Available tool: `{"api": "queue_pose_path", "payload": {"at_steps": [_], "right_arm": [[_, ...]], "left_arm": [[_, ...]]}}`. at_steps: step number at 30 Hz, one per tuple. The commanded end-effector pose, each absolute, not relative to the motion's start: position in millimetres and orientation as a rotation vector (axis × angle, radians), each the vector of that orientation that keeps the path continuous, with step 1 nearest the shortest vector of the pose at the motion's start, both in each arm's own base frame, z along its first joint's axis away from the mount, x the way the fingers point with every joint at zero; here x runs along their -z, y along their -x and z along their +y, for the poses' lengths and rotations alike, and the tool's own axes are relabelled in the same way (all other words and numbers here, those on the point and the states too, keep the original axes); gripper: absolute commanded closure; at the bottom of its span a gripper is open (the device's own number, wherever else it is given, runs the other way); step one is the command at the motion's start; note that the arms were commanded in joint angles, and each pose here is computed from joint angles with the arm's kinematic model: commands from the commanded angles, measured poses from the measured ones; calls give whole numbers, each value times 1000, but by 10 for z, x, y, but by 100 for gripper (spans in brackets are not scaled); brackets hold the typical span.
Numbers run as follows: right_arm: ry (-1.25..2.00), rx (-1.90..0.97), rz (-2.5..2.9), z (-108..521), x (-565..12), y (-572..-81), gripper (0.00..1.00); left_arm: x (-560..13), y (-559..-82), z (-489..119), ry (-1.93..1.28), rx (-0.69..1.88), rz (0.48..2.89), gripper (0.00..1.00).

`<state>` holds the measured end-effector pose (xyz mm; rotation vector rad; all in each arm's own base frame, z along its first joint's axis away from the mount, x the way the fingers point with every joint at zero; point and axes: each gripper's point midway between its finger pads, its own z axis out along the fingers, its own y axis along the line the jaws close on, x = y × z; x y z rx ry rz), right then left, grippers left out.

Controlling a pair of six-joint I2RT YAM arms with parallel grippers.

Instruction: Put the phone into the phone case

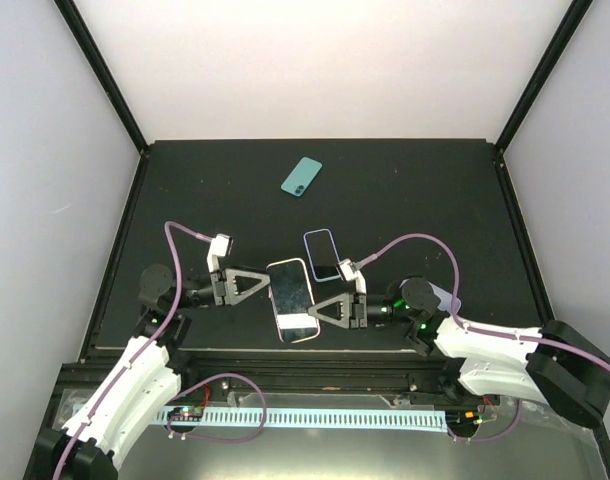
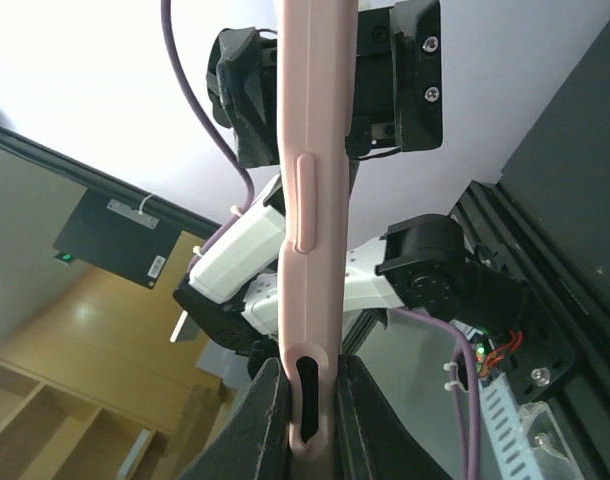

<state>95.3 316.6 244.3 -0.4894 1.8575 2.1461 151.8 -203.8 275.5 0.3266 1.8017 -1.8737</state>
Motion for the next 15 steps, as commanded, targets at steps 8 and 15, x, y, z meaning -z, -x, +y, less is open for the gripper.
{"api": "queue_pose_path", "payload": {"at_steps": [8,15], "right_arm": [[569,-2258,1617,3101,-2876,-820,99],[589,-2284,1584,3107,-2965,-774,99]], "left_arm": [[-2972,-1445,-1999,-366,1901,1672,52],[-3096,-1416,-1965,-343,1941,1600,63]]}}
